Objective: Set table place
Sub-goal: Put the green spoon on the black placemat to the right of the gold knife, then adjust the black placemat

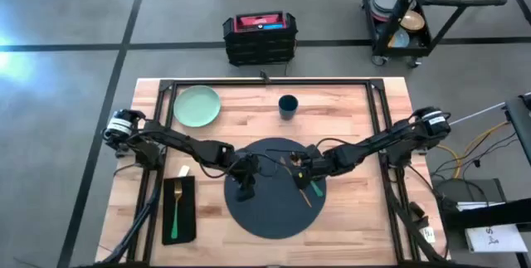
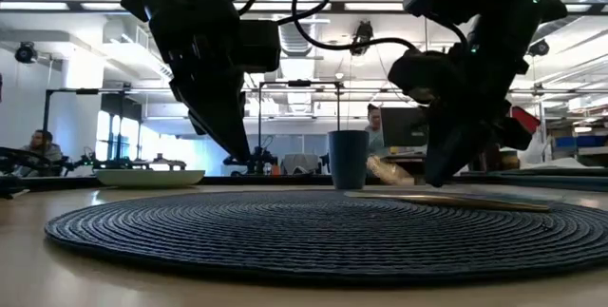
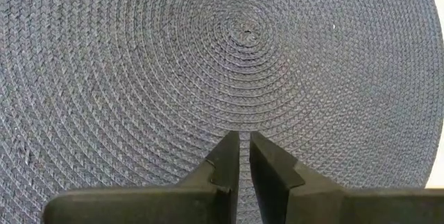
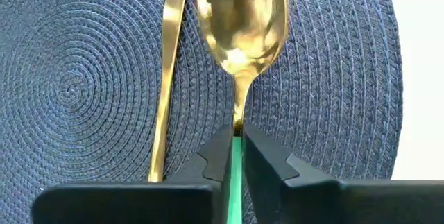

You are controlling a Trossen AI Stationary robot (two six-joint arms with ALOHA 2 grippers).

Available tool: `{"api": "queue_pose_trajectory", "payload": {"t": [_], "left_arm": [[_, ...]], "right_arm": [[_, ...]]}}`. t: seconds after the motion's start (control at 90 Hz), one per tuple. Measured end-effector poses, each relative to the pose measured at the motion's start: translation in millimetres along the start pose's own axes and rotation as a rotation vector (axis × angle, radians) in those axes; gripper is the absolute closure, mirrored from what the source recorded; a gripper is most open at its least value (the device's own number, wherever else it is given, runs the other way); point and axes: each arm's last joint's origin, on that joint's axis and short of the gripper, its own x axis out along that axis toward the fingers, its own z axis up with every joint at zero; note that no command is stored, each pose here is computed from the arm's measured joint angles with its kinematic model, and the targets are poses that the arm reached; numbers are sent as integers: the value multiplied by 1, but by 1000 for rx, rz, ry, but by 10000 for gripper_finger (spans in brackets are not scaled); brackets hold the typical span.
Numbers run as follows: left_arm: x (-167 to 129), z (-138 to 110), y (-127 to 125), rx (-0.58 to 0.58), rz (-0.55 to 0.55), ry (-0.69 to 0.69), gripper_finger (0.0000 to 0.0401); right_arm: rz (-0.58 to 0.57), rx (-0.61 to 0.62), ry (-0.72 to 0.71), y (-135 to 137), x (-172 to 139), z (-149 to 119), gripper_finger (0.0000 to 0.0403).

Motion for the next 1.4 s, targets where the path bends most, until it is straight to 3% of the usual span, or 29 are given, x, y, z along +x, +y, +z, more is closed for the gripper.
{"api": "queue_pose_trajectory", "payload": {"t": [0.233,0.433,0.533,0.756,1.0,1.4], "left_arm": [[0,0,0,0,0,1,381],[1,-5,-3,0,-60,54,384],[5,-16,-3,-18,-111,111,398],[19,-49,7,-97,-100,155,401],[22,-59,16,-97,-44,140,401],[19,-39,32,-76,128,23,401]], "right_arm": [[1,-5,-3,0,-2,0,364],[-106,-39,23,-11,-2,0,399],[-128,-58,51,-17,0,1,402],[-147,-77,80,-26,4,0,403],[-142,-69,108,-27,4,-8,403],[-133,-20,147,-17,-4,-40,403]]}}
